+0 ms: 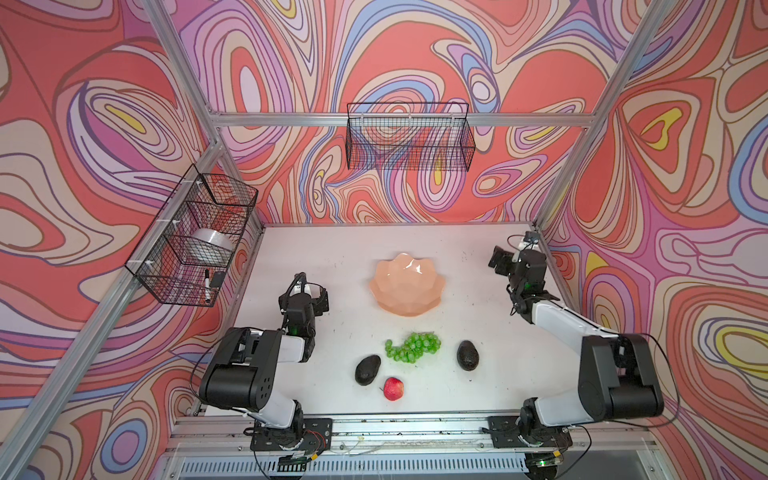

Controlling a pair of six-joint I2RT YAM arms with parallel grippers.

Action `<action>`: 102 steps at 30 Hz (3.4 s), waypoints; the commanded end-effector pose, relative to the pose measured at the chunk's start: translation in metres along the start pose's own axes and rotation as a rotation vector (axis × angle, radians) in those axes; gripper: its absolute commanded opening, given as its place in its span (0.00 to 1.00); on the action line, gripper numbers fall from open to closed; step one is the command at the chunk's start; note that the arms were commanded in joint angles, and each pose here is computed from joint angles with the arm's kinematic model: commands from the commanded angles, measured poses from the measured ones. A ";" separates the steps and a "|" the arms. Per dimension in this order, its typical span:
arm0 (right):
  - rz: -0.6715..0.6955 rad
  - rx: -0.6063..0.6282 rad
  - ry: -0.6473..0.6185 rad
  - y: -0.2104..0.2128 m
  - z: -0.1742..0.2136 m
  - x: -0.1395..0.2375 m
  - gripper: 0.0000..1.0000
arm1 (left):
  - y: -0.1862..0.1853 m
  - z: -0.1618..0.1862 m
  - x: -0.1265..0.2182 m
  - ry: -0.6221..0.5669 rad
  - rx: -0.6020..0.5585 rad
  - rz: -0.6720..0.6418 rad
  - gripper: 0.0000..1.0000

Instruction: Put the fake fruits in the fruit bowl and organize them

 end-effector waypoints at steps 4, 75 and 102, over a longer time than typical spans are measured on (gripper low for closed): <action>-0.052 -0.154 0.421 0.003 0.031 0.053 0.98 | 0.002 -0.003 -0.002 -0.009 0.003 -0.020 1.00; -0.273 0.346 0.808 0.268 0.175 0.010 0.49 | 0.002 -0.004 -0.002 -0.009 0.002 -0.020 1.00; -0.279 0.351 0.799 0.273 0.174 -0.003 0.81 | 0.002 -0.003 -0.002 -0.008 0.002 -0.019 1.00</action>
Point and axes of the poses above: each gripper's point midway between its finger pads, its own x axis back along the fingers, its own y axis along the line the jaws close on, z = x × y, the point moved 8 cm from there along x, back along the fingers, and after that the axes turned 1 degree about -x, right-handed, at the moved point
